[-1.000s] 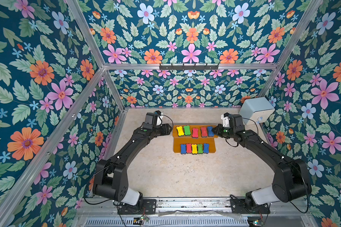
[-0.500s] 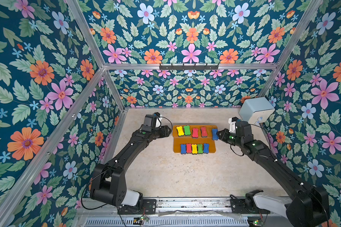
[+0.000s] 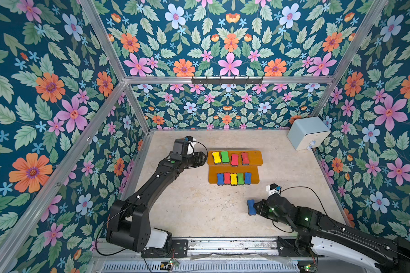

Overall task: Remove the whiteboard erasers from the shelf
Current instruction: Place the whiteboard eraser at the center of the board, then pick up the whiteboard eraser from the shelf.

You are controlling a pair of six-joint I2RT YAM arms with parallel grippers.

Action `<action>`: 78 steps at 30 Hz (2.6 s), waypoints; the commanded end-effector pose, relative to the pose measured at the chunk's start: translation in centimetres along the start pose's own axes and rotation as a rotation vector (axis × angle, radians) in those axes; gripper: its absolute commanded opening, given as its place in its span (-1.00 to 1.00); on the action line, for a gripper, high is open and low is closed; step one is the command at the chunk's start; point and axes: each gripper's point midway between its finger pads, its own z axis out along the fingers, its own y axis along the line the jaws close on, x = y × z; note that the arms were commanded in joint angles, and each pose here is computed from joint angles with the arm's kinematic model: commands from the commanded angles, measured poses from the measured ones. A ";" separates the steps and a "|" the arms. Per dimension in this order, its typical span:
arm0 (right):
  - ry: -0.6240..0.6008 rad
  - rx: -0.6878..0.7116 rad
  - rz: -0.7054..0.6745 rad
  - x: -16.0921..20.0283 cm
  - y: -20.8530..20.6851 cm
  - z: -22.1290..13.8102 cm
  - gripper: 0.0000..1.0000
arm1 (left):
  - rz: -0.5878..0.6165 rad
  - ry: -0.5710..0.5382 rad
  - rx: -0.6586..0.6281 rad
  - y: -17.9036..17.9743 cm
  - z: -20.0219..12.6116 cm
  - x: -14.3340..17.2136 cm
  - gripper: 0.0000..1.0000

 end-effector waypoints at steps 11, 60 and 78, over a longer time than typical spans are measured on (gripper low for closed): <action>0.002 0.115 0.152 3.9 -4.7 1.3 -1.00 | 0.005 -0.011 0.000 0.0 0.3 -0.2 0.23; -0.047 0.029 -0.085 -7.2 3.4 0.0 -0.41 | 0.008 0.007 0.018 -3.2 1.6 -2.2 0.20; -0.125 -0.098 -0.165 -23.3 9.4 1.3 -0.36 | 0.060 0.009 -0.009 -3.2 3.3 -4.1 0.18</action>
